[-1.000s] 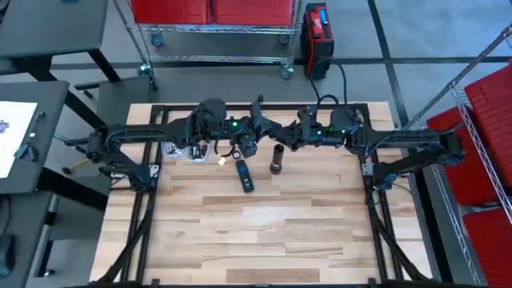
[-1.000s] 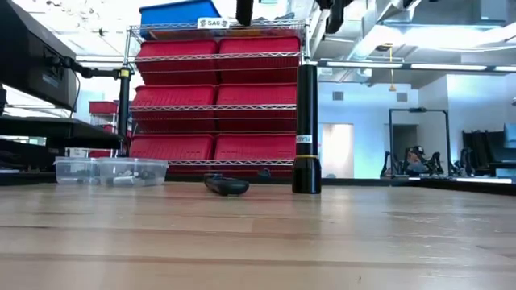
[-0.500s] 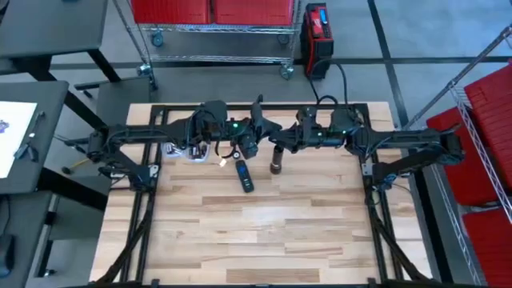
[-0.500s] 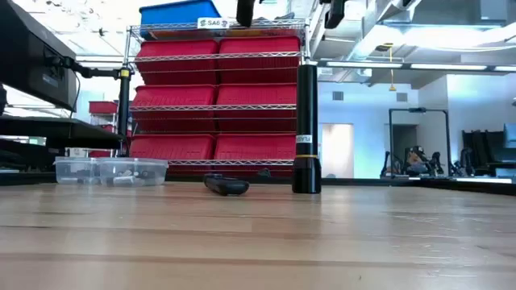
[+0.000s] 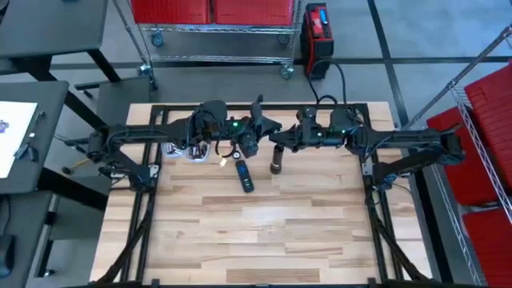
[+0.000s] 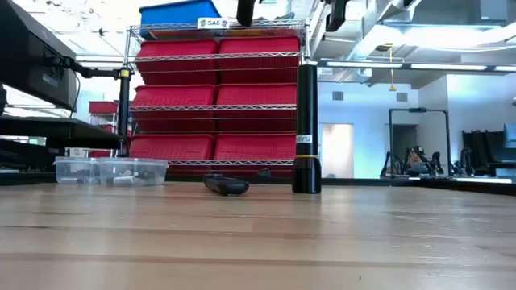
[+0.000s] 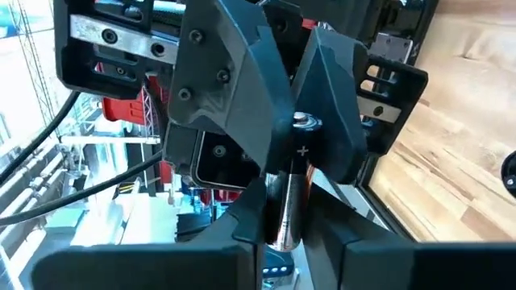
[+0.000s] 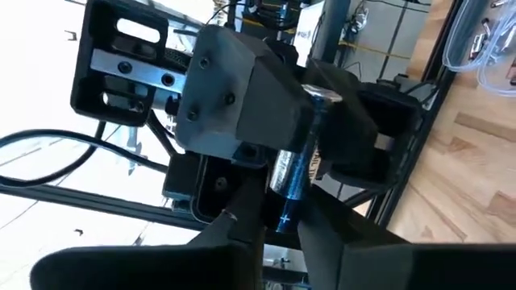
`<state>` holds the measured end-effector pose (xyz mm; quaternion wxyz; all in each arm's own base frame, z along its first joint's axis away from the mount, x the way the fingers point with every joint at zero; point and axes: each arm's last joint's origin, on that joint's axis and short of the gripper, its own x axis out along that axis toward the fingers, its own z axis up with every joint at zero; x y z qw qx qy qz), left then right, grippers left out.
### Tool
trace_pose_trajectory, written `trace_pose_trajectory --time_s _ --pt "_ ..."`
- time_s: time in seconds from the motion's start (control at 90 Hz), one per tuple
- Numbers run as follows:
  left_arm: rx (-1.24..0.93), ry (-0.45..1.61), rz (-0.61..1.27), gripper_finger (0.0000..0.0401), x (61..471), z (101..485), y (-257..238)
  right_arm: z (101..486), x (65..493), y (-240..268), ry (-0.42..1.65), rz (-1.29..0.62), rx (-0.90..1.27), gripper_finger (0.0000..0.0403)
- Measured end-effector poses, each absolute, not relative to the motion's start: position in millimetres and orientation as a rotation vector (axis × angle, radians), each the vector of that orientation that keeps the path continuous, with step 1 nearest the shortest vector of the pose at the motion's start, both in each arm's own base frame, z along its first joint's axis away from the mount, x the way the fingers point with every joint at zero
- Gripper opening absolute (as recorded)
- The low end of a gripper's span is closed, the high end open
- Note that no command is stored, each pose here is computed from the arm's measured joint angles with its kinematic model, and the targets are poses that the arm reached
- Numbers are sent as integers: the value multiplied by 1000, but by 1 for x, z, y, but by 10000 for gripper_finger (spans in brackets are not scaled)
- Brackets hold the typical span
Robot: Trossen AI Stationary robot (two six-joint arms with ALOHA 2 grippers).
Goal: Insert battery
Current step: Insert the silver battery into the flashlight's battery compartment
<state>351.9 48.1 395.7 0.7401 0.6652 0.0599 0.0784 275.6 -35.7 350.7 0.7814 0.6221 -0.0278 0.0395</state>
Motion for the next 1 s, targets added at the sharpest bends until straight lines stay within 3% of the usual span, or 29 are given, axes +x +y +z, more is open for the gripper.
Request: trace_pose_trajectory --time_s 0.2,0.356,0.489,0.622,0.856,1.0 --pt "1325 120 191 93 351 397 51 351 276 -34 -49 105 1337 39" --pt "1138 123 339 121 349 402 65 359 273 -33 -68 146 1314 38" --pt "894 65 407 137 340 410 75 374 269 -34 -104 162 1220 38" --pt "499 -11 417 145 325 419 87 395 259 -36 -141 149 1045 38" --pt "-210 -168 117 146 309 429 110 400 248 -40 -38 -6 628 38" --pt "-378 -161 7 146 314 425 111 391 253 -42 22 -84 415 38"
